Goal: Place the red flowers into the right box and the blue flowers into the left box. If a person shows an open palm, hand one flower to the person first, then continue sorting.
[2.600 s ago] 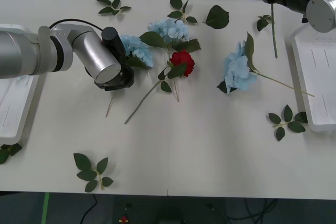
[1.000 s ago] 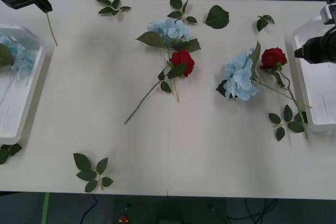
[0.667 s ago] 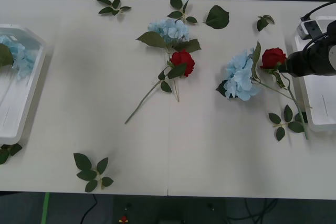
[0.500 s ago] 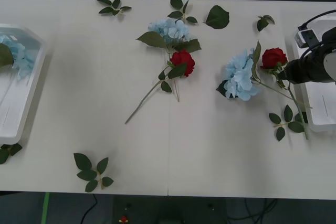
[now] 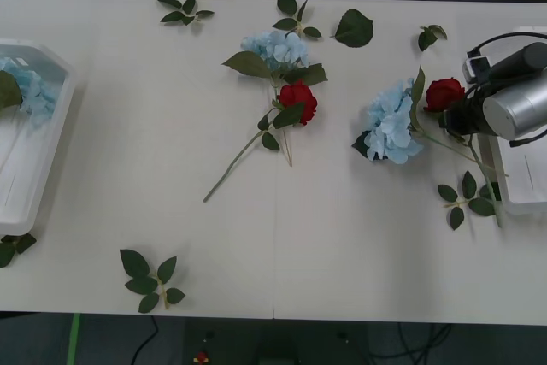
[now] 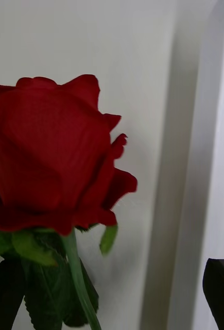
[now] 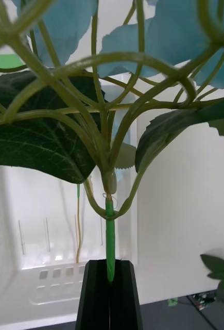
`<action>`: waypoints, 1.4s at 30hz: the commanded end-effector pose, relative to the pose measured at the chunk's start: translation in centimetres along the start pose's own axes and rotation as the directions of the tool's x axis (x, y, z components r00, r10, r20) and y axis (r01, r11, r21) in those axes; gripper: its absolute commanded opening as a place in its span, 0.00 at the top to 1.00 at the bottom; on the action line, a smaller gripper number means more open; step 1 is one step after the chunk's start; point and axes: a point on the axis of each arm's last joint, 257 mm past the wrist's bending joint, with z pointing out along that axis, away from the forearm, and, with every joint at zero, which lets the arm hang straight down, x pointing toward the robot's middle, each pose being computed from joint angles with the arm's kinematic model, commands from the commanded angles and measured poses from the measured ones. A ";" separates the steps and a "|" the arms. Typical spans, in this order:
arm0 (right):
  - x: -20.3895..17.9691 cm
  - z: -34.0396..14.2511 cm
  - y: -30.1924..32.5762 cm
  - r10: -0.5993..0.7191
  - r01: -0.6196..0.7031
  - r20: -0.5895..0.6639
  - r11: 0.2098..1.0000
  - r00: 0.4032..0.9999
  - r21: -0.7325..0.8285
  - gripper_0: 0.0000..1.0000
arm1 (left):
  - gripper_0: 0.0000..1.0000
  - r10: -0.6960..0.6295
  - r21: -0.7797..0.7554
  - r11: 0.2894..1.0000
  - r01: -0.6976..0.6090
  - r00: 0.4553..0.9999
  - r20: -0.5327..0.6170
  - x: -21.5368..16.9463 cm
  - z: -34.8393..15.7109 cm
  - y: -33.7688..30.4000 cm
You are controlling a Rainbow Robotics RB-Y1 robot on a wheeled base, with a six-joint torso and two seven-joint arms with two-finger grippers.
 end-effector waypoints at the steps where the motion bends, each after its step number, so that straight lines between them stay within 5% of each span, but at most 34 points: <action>1: -3.2 0.3 2.7 0.006 -0.004 0.063 1.000 0.998 -0.028 0.00 | 1.00 0.031 0.032 0.999 -0.034 0.996 0.084 0.0 1.3 0.8; 9: -2.6 1.2 3.8 0.010 -0.007 0.071 0.999 0.997 -0.043 0.04 | 1.00 0.110 0.025 0.993 -0.113 0.988 0.112 2.9 4.6 3.0; 11: -2.5 1.3 4.0 0.013 -0.010 0.070 0.999 0.997 -0.044 0.87 | 1.00 0.130 0.008 0.991 -0.132 0.986 0.105 3.6 5.1 3.7; 12: -2.5 1.3 4.1 0.019 -0.015 0.071 0.999 0.997 -0.046 1.00 | 1.00 0.142 -0.004 0.990 -0.142 0.985 0.101 4.0 5.4 4.2; 20: -2.8 1.3 4.2 0.020 -0.016 0.085 0.999 0.996 -0.047 1.00 | 1.00 0.172 -0.054 0.985 -0.166 0.974 0.148 4.9 7.0 6.3; 34: -3.6 1.1 3.6 0.009 -0.006 0.104 1.000 0.995 -0.030 1.00 | 1.00 0.024 -0.091 0.996 -0.002 0.971 0.239 8.2 12.4 9.0; 42: -10.6 -3.7 1.8 0.061 -0.045 0.255 0.997 0.965 -0.070 1.00 | 1.00 0.021 -0.108 0.994 0.006 0.968 0.248 8.0 12.8 9.3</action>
